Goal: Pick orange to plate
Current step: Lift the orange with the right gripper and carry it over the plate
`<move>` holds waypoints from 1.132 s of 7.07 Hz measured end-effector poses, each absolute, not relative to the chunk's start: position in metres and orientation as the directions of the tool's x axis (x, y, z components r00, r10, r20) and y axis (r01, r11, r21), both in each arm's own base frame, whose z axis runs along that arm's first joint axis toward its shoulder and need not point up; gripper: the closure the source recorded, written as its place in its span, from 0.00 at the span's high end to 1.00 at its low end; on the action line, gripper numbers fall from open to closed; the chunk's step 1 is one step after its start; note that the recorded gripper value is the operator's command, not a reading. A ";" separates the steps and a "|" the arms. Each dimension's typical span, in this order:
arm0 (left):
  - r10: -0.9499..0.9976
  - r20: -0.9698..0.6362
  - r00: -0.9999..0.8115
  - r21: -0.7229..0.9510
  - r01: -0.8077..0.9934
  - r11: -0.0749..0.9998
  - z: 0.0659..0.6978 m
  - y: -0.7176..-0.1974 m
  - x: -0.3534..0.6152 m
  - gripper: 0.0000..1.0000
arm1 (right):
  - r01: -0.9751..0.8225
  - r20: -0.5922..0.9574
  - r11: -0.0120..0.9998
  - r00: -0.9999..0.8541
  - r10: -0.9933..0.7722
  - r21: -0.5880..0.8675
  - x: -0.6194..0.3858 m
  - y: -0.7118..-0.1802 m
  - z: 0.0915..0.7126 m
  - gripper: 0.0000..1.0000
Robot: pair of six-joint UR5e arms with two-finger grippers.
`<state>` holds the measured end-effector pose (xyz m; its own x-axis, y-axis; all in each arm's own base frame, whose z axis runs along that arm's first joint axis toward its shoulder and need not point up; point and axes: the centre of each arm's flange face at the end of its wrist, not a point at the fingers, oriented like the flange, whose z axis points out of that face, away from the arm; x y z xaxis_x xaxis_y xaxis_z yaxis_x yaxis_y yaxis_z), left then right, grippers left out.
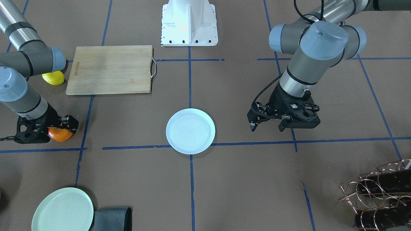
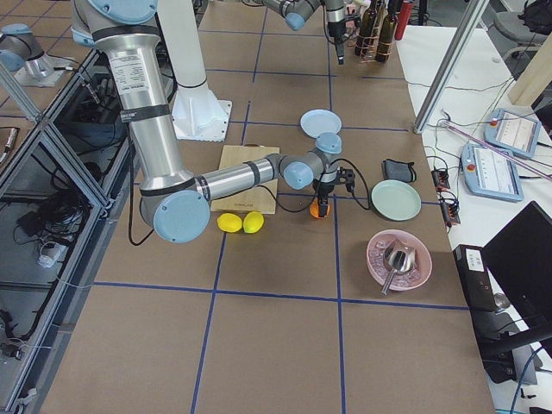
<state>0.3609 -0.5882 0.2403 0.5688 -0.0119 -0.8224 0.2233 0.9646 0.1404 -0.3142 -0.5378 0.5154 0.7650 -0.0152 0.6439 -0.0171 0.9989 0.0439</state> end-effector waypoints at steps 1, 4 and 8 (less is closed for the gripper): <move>-0.012 -0.822 0.569 0.140 0.223 0.965 0.241 -0.588 0.361 1.00 | -0.019 0.645 0.999 0.764 -0.014 0.044 -0.314 -0.538 0.515 0.00; -0.012 -0.816 0.578 0.155 0.238 0.959 0.246 -0.599 0.341 1.00 | -0.039 0.685 0.997 0.728 -0.018 0.068 -0.302 -0.550 0.478 0.00; 0.105 -0.759 0.643 0.268 0.160 0.950 0.298 -0.623 0.267 1.00 | -0.095 0.763 0.995 0.642 0.068 -0.008 -0.381 -0.577 0.300 0.00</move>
